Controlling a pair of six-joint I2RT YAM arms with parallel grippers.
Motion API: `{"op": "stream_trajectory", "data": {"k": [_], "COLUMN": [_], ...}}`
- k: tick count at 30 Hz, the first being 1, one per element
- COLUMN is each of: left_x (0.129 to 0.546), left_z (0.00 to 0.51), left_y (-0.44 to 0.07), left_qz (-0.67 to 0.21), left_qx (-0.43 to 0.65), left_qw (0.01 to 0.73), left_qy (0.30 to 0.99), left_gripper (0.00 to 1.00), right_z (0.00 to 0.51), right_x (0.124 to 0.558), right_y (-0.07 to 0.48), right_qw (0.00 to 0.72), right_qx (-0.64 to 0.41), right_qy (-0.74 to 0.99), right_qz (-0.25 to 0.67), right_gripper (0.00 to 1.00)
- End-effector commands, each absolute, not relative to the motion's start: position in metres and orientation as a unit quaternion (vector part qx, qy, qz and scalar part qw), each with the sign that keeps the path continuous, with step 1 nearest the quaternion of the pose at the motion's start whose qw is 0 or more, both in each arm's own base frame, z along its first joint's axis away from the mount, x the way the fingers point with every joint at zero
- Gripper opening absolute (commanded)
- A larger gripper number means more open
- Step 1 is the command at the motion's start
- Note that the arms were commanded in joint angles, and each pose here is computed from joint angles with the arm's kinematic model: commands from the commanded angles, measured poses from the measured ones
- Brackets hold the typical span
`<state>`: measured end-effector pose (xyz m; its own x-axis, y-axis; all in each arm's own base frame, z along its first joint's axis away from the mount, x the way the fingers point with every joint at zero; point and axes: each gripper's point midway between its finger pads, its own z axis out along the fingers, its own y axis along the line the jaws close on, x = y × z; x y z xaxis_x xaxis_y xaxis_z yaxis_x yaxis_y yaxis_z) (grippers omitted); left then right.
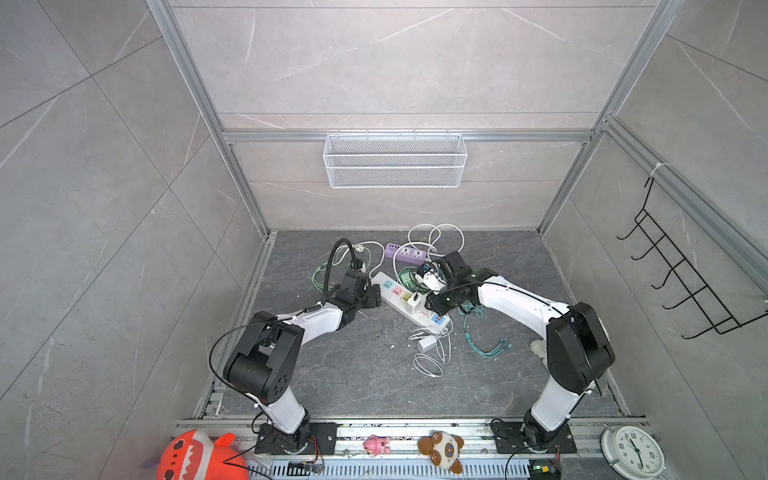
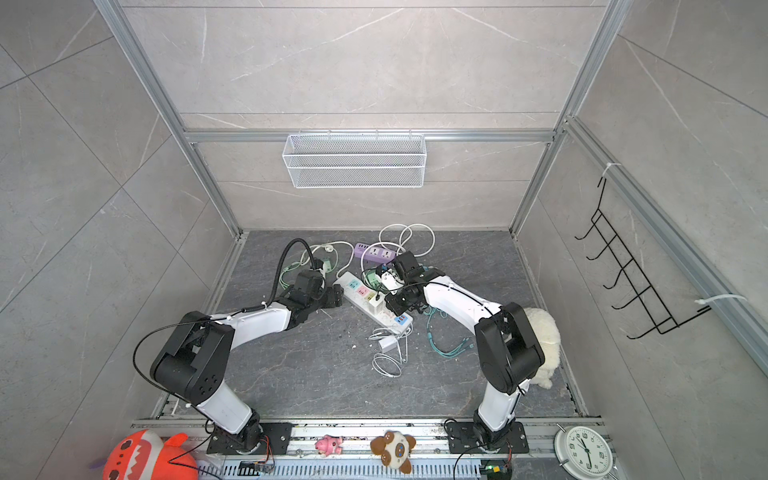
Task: Insert the plug
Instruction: 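Align the charger over the pink socket with right gripper while left gripper holds strip end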
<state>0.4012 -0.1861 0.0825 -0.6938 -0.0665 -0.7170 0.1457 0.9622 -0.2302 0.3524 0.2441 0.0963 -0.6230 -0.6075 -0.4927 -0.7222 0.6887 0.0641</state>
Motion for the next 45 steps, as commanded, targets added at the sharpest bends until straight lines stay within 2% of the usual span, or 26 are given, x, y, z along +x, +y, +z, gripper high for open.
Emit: {"op": "stream_trajectory", "data": {"k": [1, 22, 32, 37, 39, 45], "left_x": [0.407, 0.405, 0.419, 0.424, 0.42, 0.404], "left_z": [0.101, 0.123, 0.118, 0.115, 0.114, 0.109], "left_y": [-0.182, -0.163, -0.154, -0.17, -0.176, -0.184], "left_qz": [-0.134, -0.107, -0.097, -0.119, -0.135, -0.164], "left_qx": [0.024, 0.012, 0.006, 0.041, 0.053, 0.071], "left_qw": [0.422, 0.46, 0.451, 0.438, 0.434, 0.423], "left_qy": [0.896, 0.882, 0.887, 0.89, 0.889, 0.889], "left_gripper": [0.78, 0.81, 0.86, 0.87, 0.88, 0.88], "right_z": [0.088, 0.025, 0.001, 0.019, 0.031, 0.063], "right_x": [0.351, 0.313, 0.298, 0.303, 0.309, 0.327], "right_y": [0.251, 0.235, 0.237, 0.243, 0.248, 0.267], "right_qw": [0.224, 0.114, 0.067, 0.096, 0.113, 0.158], "right_qx": [-0.391, -0.361, -0.365, -0.351, -0.346, -0.339], "right_qy": [0.882, 0.918, 0.927, 0.929, 0.928, 0.922], "right_qz": [0.137, 0.118, 0.057, 0.068, 0.075, 0.104], "right_gripper": [0.09, 0.09, 0.12, 0.28, 0.37, 0.54]}}
